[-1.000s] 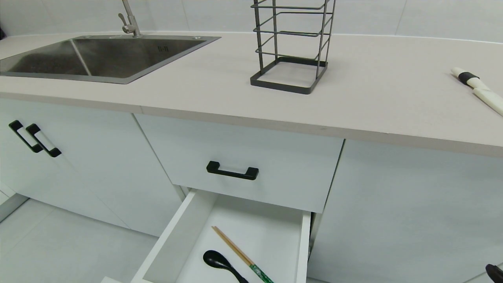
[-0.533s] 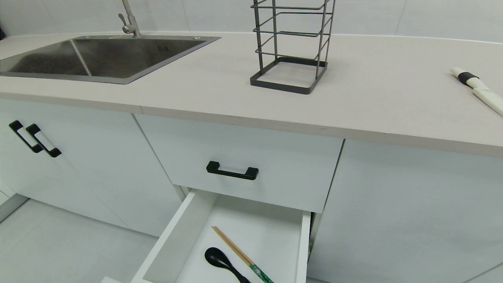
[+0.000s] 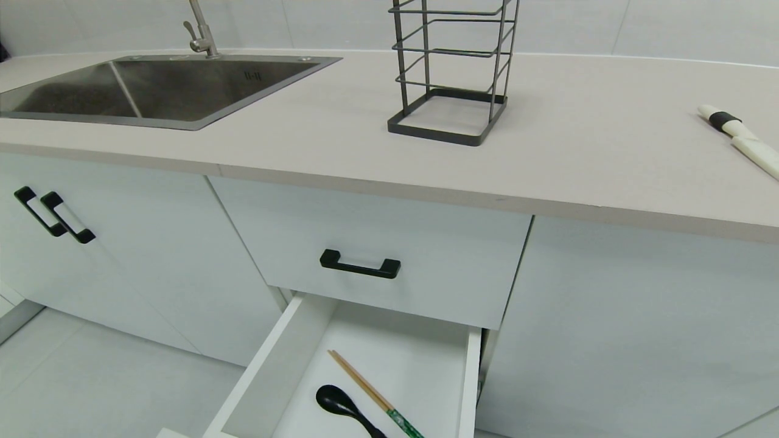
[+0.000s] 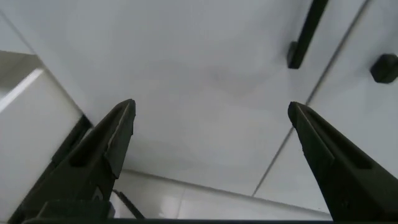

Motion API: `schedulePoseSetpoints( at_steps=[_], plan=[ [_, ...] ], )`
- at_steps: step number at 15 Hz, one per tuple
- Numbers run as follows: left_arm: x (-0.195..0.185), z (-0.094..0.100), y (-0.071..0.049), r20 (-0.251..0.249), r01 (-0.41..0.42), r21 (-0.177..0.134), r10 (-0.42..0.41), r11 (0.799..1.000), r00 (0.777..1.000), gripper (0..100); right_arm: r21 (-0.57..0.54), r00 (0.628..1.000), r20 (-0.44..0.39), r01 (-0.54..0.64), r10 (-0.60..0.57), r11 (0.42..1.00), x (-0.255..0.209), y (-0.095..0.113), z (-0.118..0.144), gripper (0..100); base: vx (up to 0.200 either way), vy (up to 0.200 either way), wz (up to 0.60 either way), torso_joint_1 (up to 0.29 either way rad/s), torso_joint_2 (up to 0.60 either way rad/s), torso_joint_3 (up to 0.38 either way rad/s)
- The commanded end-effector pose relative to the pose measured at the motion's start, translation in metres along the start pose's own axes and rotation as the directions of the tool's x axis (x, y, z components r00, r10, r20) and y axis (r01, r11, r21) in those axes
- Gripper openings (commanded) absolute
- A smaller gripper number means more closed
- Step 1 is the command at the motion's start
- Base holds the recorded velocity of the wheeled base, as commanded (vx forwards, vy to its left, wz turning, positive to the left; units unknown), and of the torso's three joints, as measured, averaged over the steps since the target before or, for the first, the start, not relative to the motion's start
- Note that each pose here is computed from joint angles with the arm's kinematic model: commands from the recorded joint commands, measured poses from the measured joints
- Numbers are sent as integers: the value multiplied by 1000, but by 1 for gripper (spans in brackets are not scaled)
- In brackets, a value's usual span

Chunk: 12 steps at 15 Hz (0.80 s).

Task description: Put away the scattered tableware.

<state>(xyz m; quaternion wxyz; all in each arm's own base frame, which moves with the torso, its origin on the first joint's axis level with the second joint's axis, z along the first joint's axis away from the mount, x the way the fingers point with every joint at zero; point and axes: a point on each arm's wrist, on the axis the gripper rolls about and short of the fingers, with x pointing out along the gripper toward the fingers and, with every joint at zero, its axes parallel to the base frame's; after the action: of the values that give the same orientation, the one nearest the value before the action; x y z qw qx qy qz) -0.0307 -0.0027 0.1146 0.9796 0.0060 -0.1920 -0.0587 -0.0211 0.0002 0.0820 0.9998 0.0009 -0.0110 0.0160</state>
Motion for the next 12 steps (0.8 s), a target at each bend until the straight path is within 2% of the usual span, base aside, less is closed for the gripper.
schedulePoseSetpoints(
  at_steps=[1, 2, 3, 4, 5, 6, 8, 9, 10, 11, 12],
  plan=[
    [0, 6, -1, 19, 56, -15, -56, 998, 998, 100, -3, 1000, 24, 7, -7, 1000, -2, 0, -1, 100, 0, 0, 0, 0, 0, 0],
    [1, 32, -4, -35, 181, -94, -185, 979, 982, 100, -33, 1000, 21, 10, -9, 999, -2, 0, -2, 100, 0, 0, 0, 0, 0, 0],
    [3, 49, -6, -134, 236, -161, -258, 958, 957, 100, -45, 999, -22, 45, -46, 998, -2, -1, -6, 100, 0, 0, 0, 0, 0, 0],
    [4, 56, -6, -181, 252, -203, -289, 946, 940, 100, -40, 997, -37, 66, -67, 997, -2, -1, -7, 100, 0, 0, 0, 0, 0, 0],
    [8, 70, -7, -269, 303, -323, -394, 897, 879, 100, -8, 996, -28, 84, -84, 996, -2, -1, -6, 100, 0, 0, 0, 0, 0, 0],
    [16, 72, -7, -311, 332, -388, -462, 859, 831, 100, -2, 996, -27, 86, -86, 996, -2, -1, -6, 100, 0, 0, 0, 0, 0, 0],
    [37, 66, -5, -394, 311, -444, -495, 840, 774, 100, -4, 996, -28, 84, -84, 996, -2, -1, -7, 100, 0, 0, 0, 0, 0, 0],
    [51, 61, -4, -445, 306, -481, -529, 822, 722, 100, -1, 996, -28, 84, -84, 996, -2, -1, -7, 100, 0, 0, 0, 0, 0, 0],
    [58, 57, -4, -469, 317, -506, -565, 802, 679, 100, -1, 996, -27, 84, -84, 996, -2, -1, -6, 100, 0, 0, 0, 0, 0, 0],
    [62, 51, -4, -485, 355, -518, -609, 778, 628, 100, -1, 996, -27, 84, -84, 996, -2, -1, -6, 100, 0, 0, 0, 0, 0, 0],
    [63, 48, -5, -496, 373, -520, -626, 769, 601, 100, 0, 996, -25, 84, -84, 996, -2, -1, -6, 100, 0, 0, 0, 0, 0, 0]
  ],
)
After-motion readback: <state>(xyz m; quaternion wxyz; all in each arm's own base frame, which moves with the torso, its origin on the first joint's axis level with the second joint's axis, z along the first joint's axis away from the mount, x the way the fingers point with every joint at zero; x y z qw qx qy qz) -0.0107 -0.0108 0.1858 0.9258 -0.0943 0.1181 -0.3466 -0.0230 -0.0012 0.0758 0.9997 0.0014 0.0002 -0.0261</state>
